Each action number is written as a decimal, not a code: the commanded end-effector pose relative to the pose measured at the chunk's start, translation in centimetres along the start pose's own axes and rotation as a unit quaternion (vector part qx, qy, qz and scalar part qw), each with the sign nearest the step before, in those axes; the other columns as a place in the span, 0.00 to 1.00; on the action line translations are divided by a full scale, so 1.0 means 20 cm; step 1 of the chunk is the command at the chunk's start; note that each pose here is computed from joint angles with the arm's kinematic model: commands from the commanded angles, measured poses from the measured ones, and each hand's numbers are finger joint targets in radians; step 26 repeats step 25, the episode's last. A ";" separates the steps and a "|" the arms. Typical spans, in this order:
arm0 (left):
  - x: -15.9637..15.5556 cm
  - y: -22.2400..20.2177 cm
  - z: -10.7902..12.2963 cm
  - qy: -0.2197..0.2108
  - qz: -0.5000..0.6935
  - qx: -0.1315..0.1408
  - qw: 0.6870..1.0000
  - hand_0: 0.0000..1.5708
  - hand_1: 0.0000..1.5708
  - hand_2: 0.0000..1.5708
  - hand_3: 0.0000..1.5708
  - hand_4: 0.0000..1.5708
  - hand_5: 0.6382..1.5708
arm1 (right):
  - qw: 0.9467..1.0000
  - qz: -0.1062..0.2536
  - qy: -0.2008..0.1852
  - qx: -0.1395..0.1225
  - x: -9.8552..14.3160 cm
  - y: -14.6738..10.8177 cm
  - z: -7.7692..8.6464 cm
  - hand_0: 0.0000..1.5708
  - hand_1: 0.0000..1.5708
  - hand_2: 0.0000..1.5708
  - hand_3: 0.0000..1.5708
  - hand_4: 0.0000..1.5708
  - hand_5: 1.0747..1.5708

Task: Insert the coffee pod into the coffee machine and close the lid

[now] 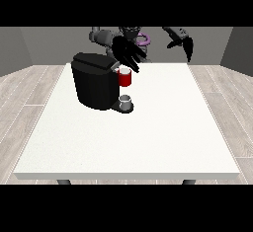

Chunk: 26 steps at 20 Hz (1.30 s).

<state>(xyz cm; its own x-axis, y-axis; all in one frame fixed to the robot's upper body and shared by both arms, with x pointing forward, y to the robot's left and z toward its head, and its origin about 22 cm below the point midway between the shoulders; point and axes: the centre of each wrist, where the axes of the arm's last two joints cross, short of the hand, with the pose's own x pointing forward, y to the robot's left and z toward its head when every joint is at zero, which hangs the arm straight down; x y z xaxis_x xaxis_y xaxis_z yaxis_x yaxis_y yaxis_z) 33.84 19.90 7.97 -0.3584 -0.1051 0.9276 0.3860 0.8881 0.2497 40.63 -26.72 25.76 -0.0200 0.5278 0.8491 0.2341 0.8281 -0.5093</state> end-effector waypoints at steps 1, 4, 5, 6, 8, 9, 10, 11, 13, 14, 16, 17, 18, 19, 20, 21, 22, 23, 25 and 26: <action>0.04 -0.03 -0.04 -0.018 0.004 -0.020 1.000 0.00 0.00 0.00 0.00 0.16 1.00 | 0.987 -0.067 -0.137 0.044 0.27 0.18 0.05 0.00 0.00 0.00 0.00 0.00 1.00; 0.09 -0.06 -0.11 -0.034 -0.001 -0.039 0.999 0.00 0.00 0.00 0.00 0.13 1.00 | 0.985 -0.092 -0.144 0.028 0.31 0.11 0.05 0.00 0.00 0.00 0.00 0.00 1.00; 0.10 -0.02 -0.11 -0.035 -0.005 -0.033 0.999 0.00 0.00 0.00 0.00 0.18 1.00 | 0.981 -0.094 -0.163 0.044 0.33 0.14 0.06 0.00 0.00 0.00 0.00 0.00 1.00; 0.13 -0.04 -0.14 -0.047 -0.005 -0.041 0.998 0.00 0.00 0.00 0.00 0.20 1.00 | 0.979 -0.104 -0.168 0.042 0.39 0.19 0.06 0.00 0.00 0.00 0.00 0.00 1.00; 0.19 -0.08 -0.18 -0.043 -0.011 -0.046 0.998 0.00 0.00 0.00 0.00 0.19 1.00 | 0.977 -0.105 -0.181 0.047 0.40 0.18 0.03 0.00 0.00 0.00 0.00 0.03 1.00; 0.17 -0.08 -0.16 -0.045 -0.018 -0.039 0.998 0.00 0.00 0.00 0.00 0.17 1.00 | 0.976 -0.099 -0.188 0.041 0.41 0.20 0.03 0.00 0.00 0.00 0.00 0.08 1.00; 0.19 -0.02 -0.14 -0.045 -0.012 -0.040 0.998 0.00 0.00 0.00 0.00 0.19 1.00 | 0.975 -0.103 -0.194 0.039 0.36 0.18 0.00 0.00 0.00 0.00 0.00 0.06 1.00; 0.20 -0.07 -0.18 -0.044 -0.010 -0.046 0.998 0.00 0.00 0.00 0.00 0.20 1.00 | 0.971 -0.116 -0.204 0.037 0.45 0.21 0.01 0.00 0.00 0.00 0.00 0.06 1.00; 0.17 -0.01 -0.15 -0.034 -0.004 -0.031 0.999 0.00 0.00 0.00 0.00 0.22 1.00 | 0.968 -0.115 -0.213 0.070 0.43 0.31 0.03 0.00 0.00 0.00 0.00 0.00 1.00; 0.17 0.01 -0.11 -0.040 -0.005 -0.033 0.999 0.00 0.00 0.00 0.00 0.22 1.00 | 0.969 -0.114 -0.211 0.063 0.39 0.31 0.01 0.00 0.00 0.00 0.00 0.00 1.00; 0.11 0.03 -0.08 -0.032 -0.002 -0.022 0.999 0.00 0.00 0.00 0.00 0.21 1.00 | 0.964 -0.117 -0.221 0.089 0.42 0.46 0.06 0.00 0.00 0.00 0.00 0.00 1.00; 0.05 -0.02 -0.04 -0.014 0.005 -0.016 1.000 0.00 0.00 0.00 0.00 0.16 1.00 | 0.958 -0.127 -0.236 0.103 0.41 0.44 0.06 0.00 0.00 0.00 0.00 0.00 1.00; 0.08 0.02 -0.04 -0.014 0.002 -0.027 1.000 0.00 0.00 0.00 0.00 0.16 1.00 | 0.961 -0.122 -0.228 0.102 0.42 0.47 0.06 0.00 0.00 0.00 0.00 0.00 1.00; 0.05 -0.04 -0.03 0.002 0.000 -0.007 1.000 0.00 0.00 0.00 0.00 0.16 1.00 | 0.955 -0.131 -0.237 0.123 0.37 0.57 0.09 0.00 0.00 0.00 0.00 0.00 1.00; -0.05 0.00 0.07 0.005 0.016 0.008 1.000 0.00 0.00 0.00 0.00 0.17 1.00 | 0.947 -0.137 -0.249 0.150 0.31 0.66 0.15 0.00 0.00 0.00 0.00 0.11 1.00; 0.00 0.00 0.03 -0.007 0.007 0.006 1.000 0.00 0.00 0.00 0.00 0.17 1.00 | 0.943 -0.143 -0.266 0.142 0.31 0.67 0.15 0.00 0.00 0.00 0.00 0.14 1.00; -0.02 0.03 0.08 0.029 0.023 0.015 0.999 0.00 0.00 0.00 0.00 0.17 1.00 | 0.949 -0.152 -0.236 0.145 0.17 0.78 0.20 0.00 0.00 0.00 0.00 0.12 1.00; -0.16 0.00 0.22 0.045 0.021 0.036 0.998 0.00 0.00 0.00 0.00 0.17 1.00 | 0.940 -0.159 -0.242 0.180 0.20 0.72 0.19 0.00 0.00 0.00 0.00 0.12 1.00; -0.20 0.12 0.29 0.066 0.029 0.056 0.996 0.00 0.00 0.00 0.00 0.17 1.00 | 0.931 -0.173 -0.241 0.211 0.15 0.88 0.29 0.00 0.00 0.00 0.00 0.17 1.00; -0.20 0.12 0.29 0.066 0.029 0.056 0.996 0.00 0.00 0.00 0.00 0.17 1.00 | 0.931 -0.173 -0.241 0.211 0.15 0.88 0.29 0.00 0.00 0.00 0.00 0.17 1.00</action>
